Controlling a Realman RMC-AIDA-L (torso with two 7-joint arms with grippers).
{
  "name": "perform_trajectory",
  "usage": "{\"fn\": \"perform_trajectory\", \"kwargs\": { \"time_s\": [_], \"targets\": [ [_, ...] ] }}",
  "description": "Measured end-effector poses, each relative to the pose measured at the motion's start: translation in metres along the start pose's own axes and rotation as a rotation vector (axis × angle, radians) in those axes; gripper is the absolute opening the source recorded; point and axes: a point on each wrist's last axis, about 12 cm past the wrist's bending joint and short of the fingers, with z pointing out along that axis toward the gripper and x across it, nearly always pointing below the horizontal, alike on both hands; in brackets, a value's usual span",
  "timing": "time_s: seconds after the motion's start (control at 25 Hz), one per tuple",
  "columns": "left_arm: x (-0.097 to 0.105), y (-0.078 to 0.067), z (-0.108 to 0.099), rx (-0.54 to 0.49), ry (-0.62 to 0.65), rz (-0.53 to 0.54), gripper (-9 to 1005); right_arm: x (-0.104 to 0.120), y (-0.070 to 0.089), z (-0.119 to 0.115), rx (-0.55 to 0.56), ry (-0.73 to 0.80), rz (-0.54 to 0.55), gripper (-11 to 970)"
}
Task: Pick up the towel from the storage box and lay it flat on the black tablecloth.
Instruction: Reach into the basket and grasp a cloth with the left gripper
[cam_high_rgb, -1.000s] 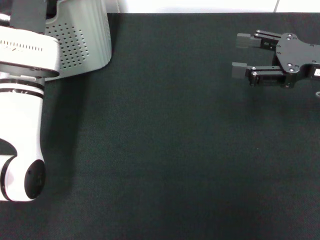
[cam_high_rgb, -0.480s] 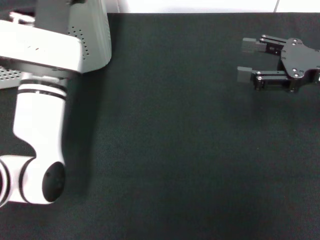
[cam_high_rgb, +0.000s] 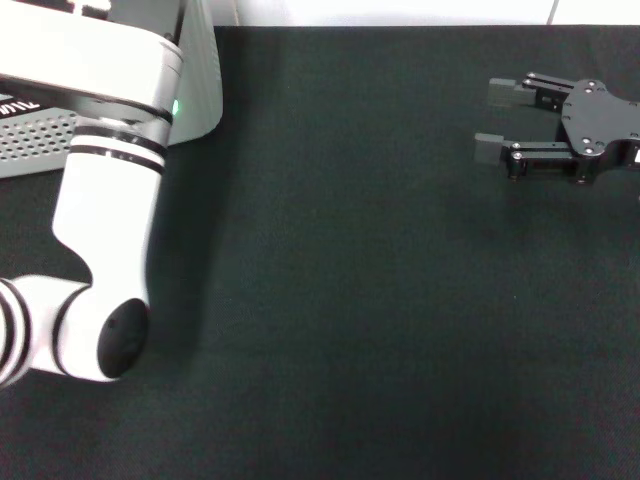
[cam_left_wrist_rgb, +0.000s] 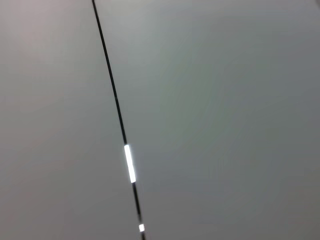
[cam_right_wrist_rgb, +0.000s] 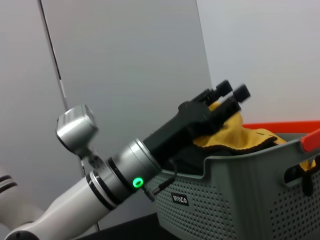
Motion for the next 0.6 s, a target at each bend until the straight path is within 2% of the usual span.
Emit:
{"fn": "perform_trajectory", "kwargs": {
  "time_s": [0.2,0.28,0.4,0.44,0.48,0.52,0.6],
  "targets": [
    [0.0,0.016,-0.002,0.143,-0.068,-0.242,544,0.002,-0.001,0.0,0.014,0.007,0.002,819],
    [0.0,0.029,-0.004,0.209,-0.097,-0.338,544,0.003,-0.001,0.0,0.018,0.009,0.004,818],
    [-0.004,0.057,-0.006,0.297,-0.123,-0.5,543,0.004,-0.001,0.0,0.025,0.01,0.006,817],
    [-0.005,0.062,-0.005,0.315,-0.126,-0.52,543,0.004,-0.002,0.0,0.029,0.012,0.007,816],
    [-0.009,0.077,-0.005,0.354,-0.126,-0.563,543,0.004,-0.003,0.002,0.035,0.015,0.006,816],
    [-0.012,0.085,-0.005,0.369,-0.126,-0.579,543,0.004,-0.004,0.004,0.04,0.018,0.003,816],
    [-0.015,0.095,-0.006,0.399,-0.118,-0.602,543,0.004,-0.005,0.008,0.046,0.022,-0.003,815]
  ]
}}
